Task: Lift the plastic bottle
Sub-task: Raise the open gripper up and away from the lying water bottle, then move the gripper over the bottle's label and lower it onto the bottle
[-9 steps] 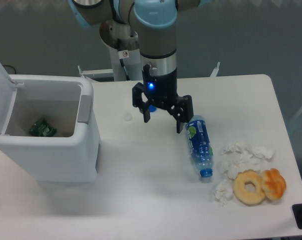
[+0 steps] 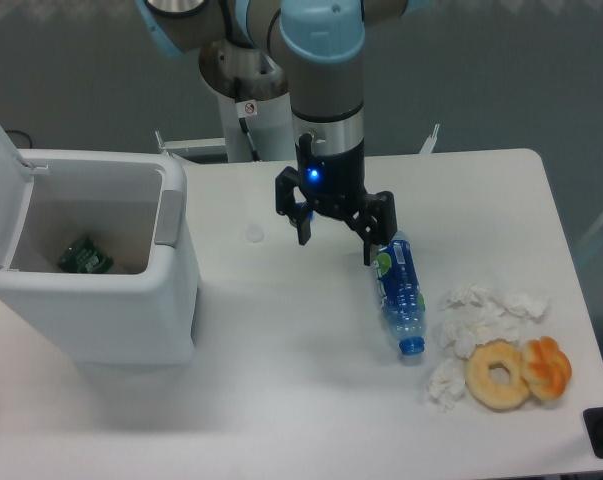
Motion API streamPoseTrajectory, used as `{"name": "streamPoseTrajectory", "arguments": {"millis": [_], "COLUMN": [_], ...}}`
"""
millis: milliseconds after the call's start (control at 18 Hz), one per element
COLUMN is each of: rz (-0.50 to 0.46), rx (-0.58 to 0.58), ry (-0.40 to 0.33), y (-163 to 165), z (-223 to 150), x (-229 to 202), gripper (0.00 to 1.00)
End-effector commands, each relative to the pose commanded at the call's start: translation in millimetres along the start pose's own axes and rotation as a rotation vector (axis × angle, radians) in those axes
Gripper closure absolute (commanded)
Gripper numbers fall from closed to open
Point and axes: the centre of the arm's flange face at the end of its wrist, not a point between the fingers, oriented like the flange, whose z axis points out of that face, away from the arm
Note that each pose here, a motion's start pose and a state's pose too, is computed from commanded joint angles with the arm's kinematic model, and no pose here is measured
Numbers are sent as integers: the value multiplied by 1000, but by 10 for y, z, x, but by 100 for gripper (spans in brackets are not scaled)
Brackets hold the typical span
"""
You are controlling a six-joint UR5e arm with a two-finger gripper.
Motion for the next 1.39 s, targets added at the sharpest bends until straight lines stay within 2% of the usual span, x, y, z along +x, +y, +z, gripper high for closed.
{"name": "streamPoseTrajectory", "arguments": {"millis": [278, 889, 1056, 1222, 1389], "rz": [-113, -341, -374, -390, -391], "rx": [-73, -136, -176, -185, -224], "ry": [4, 25, 66, 76, 118], "y": [388, 714, 797, 835, 792], "z": [150, 396, 552, 636, 1070], "x": [-15, -100, -33, -123, -276], "gripper": [0, 0, 0, 0, 0]}}
